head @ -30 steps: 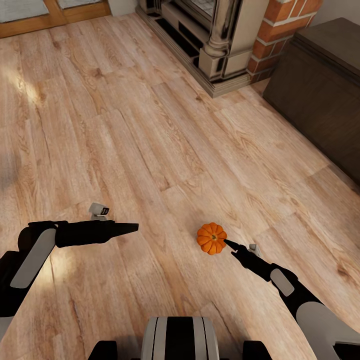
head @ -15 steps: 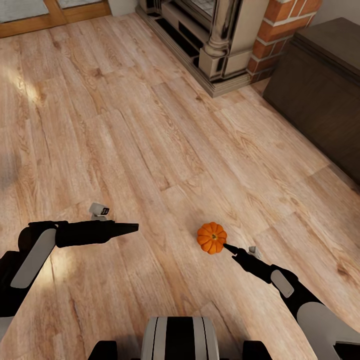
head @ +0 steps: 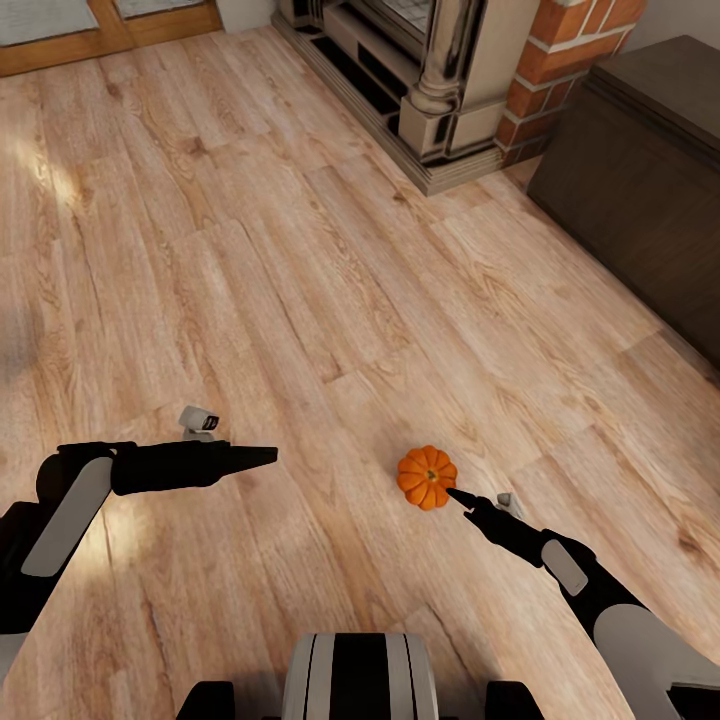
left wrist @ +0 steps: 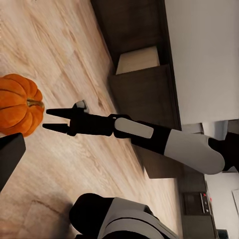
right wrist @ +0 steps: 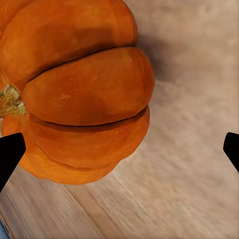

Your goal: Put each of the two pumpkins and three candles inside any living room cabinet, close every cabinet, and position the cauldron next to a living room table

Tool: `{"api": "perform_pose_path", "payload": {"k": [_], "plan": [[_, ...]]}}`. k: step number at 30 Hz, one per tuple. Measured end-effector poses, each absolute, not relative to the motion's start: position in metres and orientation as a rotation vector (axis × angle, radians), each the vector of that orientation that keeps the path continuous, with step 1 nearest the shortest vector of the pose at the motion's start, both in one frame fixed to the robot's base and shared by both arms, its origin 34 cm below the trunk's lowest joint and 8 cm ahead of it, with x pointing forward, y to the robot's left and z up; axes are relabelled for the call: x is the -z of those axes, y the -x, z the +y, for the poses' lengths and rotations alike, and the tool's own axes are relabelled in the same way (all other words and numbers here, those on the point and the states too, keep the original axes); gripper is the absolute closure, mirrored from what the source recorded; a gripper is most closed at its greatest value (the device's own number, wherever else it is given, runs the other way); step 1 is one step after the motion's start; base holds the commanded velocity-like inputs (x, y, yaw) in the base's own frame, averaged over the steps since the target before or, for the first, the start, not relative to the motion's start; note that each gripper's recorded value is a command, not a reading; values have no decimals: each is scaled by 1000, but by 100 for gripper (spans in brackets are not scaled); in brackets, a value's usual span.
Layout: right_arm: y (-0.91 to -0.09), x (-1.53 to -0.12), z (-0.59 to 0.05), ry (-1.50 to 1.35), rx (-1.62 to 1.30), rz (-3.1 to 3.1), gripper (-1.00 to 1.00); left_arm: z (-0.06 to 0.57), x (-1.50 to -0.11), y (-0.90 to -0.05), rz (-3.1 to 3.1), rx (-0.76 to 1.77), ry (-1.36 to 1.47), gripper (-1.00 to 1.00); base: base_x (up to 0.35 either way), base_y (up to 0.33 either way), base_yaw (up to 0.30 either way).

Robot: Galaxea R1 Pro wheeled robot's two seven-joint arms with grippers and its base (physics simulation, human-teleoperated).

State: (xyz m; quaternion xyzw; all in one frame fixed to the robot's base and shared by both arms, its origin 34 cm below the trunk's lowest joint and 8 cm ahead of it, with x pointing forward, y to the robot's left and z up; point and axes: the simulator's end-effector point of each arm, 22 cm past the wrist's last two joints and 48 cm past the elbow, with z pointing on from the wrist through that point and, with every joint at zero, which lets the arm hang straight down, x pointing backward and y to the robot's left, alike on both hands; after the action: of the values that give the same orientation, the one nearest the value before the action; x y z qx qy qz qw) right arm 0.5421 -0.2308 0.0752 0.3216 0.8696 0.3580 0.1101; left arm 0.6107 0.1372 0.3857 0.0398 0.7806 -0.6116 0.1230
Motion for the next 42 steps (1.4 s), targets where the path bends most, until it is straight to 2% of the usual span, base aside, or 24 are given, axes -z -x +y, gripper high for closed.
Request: {"api": "perform_pose_path", "payload": {"k": [42], "plan": [[-542, -76, -230, -944, -1054, 2555, -100, 137, -385, -610, 2278, 1783, -117, -100, 16, 17, 0]]}}
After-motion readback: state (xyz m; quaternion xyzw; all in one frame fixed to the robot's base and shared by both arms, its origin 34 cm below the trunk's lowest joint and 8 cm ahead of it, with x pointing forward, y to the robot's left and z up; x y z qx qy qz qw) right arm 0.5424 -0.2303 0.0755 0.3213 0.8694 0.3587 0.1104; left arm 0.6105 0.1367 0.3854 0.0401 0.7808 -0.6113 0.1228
